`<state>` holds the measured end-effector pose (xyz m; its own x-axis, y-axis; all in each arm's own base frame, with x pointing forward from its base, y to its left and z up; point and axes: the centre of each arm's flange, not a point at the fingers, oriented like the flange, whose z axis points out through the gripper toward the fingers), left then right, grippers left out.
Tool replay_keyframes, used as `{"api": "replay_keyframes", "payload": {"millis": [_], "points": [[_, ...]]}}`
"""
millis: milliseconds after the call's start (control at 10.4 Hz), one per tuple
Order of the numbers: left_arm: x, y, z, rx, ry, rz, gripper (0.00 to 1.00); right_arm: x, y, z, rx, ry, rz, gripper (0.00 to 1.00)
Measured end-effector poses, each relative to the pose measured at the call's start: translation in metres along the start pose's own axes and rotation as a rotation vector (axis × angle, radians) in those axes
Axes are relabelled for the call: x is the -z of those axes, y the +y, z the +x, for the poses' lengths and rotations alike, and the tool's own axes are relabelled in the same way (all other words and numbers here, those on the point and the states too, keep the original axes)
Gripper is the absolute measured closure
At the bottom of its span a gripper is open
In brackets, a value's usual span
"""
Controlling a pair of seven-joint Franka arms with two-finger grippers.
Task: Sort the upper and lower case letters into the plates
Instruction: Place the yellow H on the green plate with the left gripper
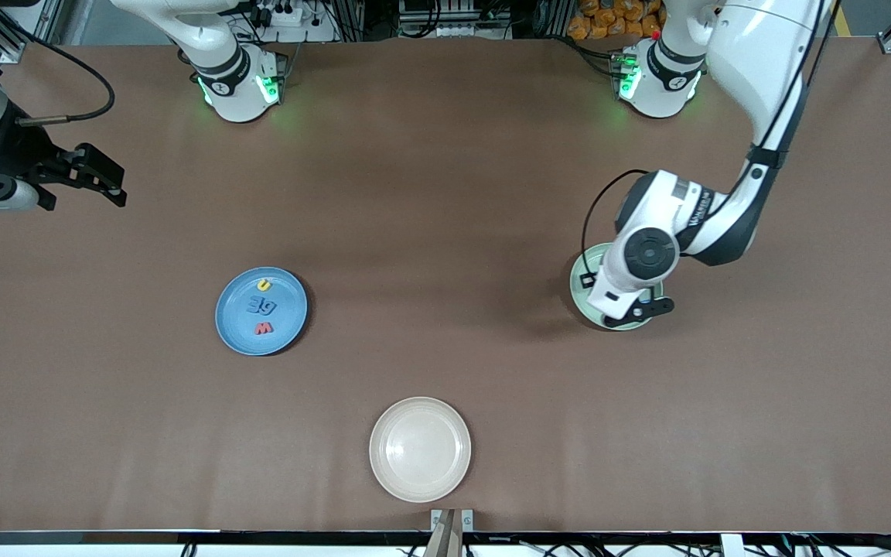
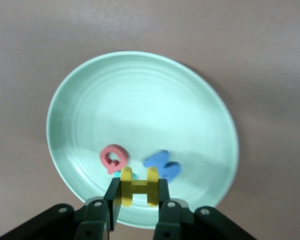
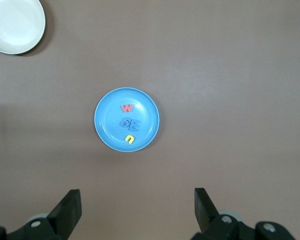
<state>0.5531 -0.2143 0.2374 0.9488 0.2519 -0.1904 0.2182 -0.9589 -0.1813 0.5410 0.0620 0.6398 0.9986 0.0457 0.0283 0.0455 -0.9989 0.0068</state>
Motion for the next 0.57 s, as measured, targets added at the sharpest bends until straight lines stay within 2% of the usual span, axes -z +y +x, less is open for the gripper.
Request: {"api": "replay_keyframes", "payload": {"millis": [287,383,574], "points": [[0.0001,-0.0012,-0.0038,-0.009,0.007,-0.008,0.66,0.0043,-0.0030,-0.0033,0.006,0.004,0.000,0.00],[0.0011,-0.0004,-0.0044,-0.019,0.009,-0.008,0.56,0.0043,-0.0038,-0.0036,0.007,0.002,0.000,0.00],[0.0049,-0.0014,-0.0038,-0.089,0.016,-0.012,0.27,0.0041,-0.0027,-0.0044,0.006,-0.002,0.000,0.00]]}}
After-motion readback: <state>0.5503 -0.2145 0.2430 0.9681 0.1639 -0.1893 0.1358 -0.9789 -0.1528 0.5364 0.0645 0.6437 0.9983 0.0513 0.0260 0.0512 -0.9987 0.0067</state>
